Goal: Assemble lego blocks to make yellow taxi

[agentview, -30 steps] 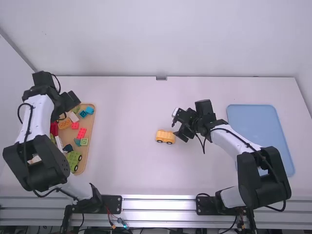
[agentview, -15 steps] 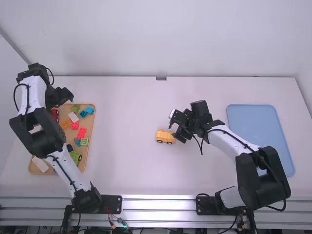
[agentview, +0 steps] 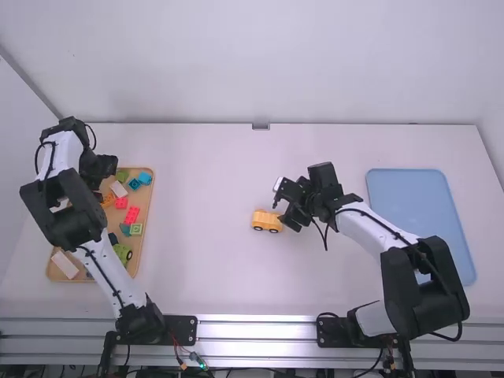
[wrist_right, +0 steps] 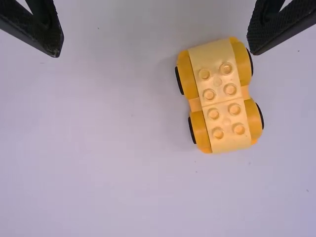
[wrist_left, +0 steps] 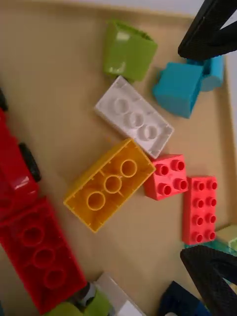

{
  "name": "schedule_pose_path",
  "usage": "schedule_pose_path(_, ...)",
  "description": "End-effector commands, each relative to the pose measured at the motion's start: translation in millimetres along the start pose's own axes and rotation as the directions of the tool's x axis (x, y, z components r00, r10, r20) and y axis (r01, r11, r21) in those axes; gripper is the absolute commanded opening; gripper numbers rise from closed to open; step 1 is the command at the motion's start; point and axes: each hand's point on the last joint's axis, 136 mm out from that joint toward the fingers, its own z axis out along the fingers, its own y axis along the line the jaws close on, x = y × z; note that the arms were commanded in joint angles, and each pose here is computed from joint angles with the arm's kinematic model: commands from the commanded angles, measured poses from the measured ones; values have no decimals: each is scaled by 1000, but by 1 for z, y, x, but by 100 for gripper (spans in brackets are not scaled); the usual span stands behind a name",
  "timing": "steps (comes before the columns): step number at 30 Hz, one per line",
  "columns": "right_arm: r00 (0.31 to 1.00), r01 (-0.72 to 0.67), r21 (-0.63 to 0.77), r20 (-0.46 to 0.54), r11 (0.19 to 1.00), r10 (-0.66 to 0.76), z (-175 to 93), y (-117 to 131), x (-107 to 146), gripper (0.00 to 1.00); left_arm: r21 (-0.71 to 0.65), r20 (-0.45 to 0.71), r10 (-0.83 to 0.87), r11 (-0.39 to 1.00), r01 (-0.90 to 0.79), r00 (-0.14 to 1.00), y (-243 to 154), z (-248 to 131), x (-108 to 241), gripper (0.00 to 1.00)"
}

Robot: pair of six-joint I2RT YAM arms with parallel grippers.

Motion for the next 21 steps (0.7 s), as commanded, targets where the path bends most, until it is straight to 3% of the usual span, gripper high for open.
schedule_pose_path(1, 1000, 1, 7, 10, 1000, -1, -4, 0, -3, 98, -43, 18, -135, 990, 136, 991, 17, 7, -6, 100)
schedule_pose_path(5, 1000, 0, 6, 10, 1000, 0, -4, 0, -3, 98, -85, 37, -278, 956, 280, 960, 34, 16, -10, 100)
schedule_pose_path(11, 1000, 2, 4, 13, 1000, -2, -4, 1, -4, 98, -54, 38, -305, 950, 306, 952, 35, 32, -15, 79)
schedule_pose_path(21, 1000, 3, 2, 13, 1000, -3, -4, 1, -5, 98, 0, 6, -301, 954, 301, 954, 23, 46, -8, 75)
